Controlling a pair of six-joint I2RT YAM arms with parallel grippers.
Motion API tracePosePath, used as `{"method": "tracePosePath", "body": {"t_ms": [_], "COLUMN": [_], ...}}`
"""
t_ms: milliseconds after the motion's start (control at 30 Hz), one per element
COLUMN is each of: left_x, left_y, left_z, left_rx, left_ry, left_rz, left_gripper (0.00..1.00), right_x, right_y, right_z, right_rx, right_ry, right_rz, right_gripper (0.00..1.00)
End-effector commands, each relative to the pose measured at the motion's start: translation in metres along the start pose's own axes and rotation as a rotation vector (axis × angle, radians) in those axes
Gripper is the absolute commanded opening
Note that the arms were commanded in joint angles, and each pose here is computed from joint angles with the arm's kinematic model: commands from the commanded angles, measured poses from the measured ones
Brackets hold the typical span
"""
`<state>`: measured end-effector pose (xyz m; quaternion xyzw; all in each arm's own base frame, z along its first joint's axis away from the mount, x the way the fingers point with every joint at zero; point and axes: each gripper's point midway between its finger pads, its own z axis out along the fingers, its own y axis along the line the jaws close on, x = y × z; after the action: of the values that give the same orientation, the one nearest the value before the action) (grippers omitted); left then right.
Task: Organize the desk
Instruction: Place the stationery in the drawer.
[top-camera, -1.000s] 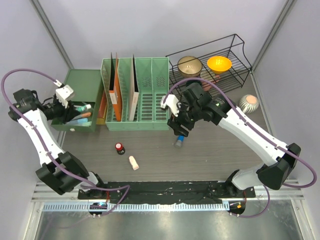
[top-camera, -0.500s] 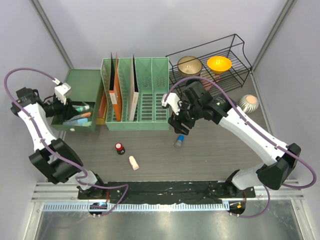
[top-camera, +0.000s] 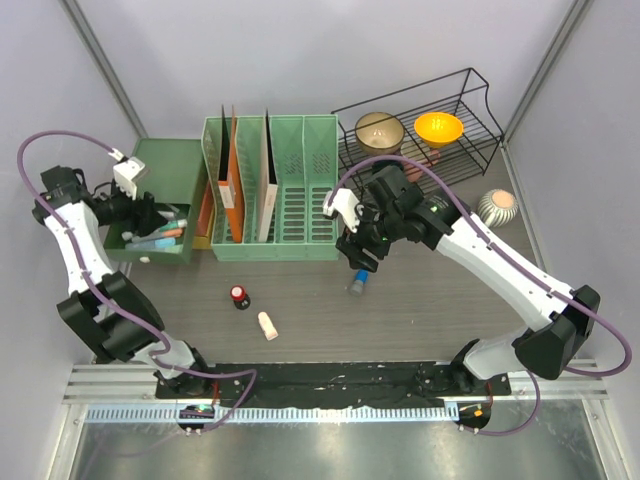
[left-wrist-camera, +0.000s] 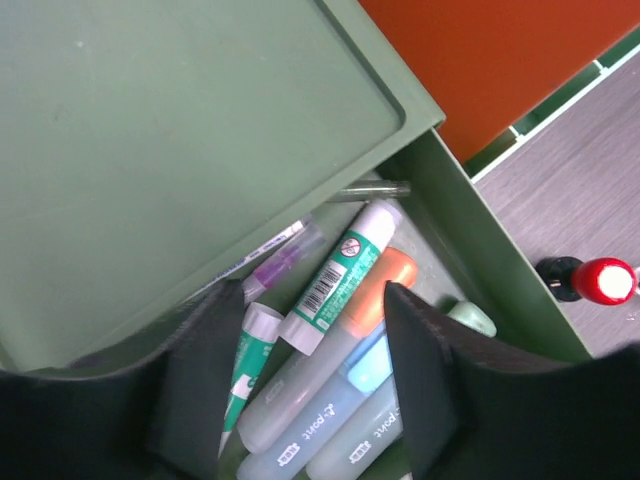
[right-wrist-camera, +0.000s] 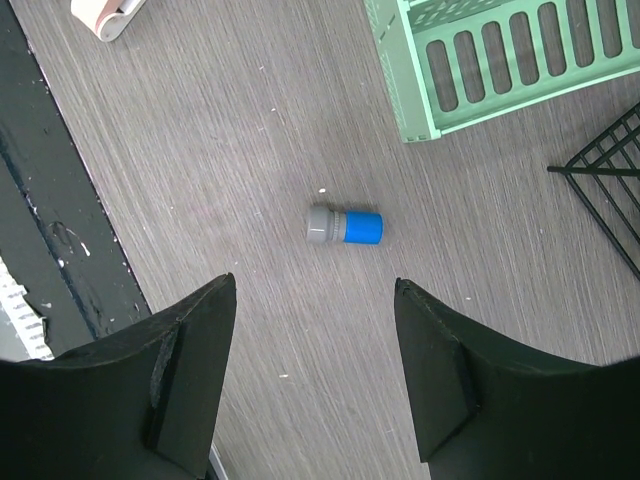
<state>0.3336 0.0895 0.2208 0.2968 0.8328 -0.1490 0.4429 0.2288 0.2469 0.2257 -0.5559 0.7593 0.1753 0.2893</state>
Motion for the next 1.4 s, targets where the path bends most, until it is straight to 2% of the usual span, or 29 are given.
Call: {"method": "tracePosePath", "body": {"t_ms": [0, 200, 300, 433, 667, 867, 1167, 1367], "left_x": [-0.014, -0.041, -0.061, -0.074, -0.041, -0.01, 0.035, 0.062], "left_y": [0.009, 0.0, -0.014, -0.028, -0.073, -0.096, -0.114, -0.113], "left_z": [-0.003, -0.02, -0.035, -0.057, -0.079, -0.1, -0.108, -0.101], "left_rx": [-0.045, -0.08, -0.082, -0.108, -0.081, -0.19, -0.386, -0.38], "left_ry": [-0.035, -0.093, -0.152, -0.168, -0.039, 0.042, 0.163, 0.221], "left_rz": [0.014, 0.045, 0.063, 0.107, 0.17, 0.199, 0.052, -0.048], "left_gripper": [0.68, 0.78, 0.84, 0.88, 0.91, 0.93, 0.94, 0.94], "right_x": [-0.012, -0.039, -0.054, -0.063, -0.065, -0.064, -0.053, -0.047], "right_y": [-0.004, -0.016, -0.028, -0.038, -0.046, -0.046, -0.049, -0.053], "right_z": [-0.002, -0.009, -0.011, -0.006, 0.006, 0.008, 0.01, 0.011], "right_rx": [0.014, 0.052, 0.087, 0.102, 0.115, 0.11, 0.137, 0.158], "right_ry": [-0.053, -0.105, -0.109, -0.099, -0.083, -0.077, -0.032, -0.001], "right_rz": [-0.007, 0.006, 0.024, 0.031, 0.046, 0.054, 0.066, 0.072], "right_gripper": [0.68, 0.69, 0.7, 0.71, 0.71, 0.71, 0.71, 0.71]}}
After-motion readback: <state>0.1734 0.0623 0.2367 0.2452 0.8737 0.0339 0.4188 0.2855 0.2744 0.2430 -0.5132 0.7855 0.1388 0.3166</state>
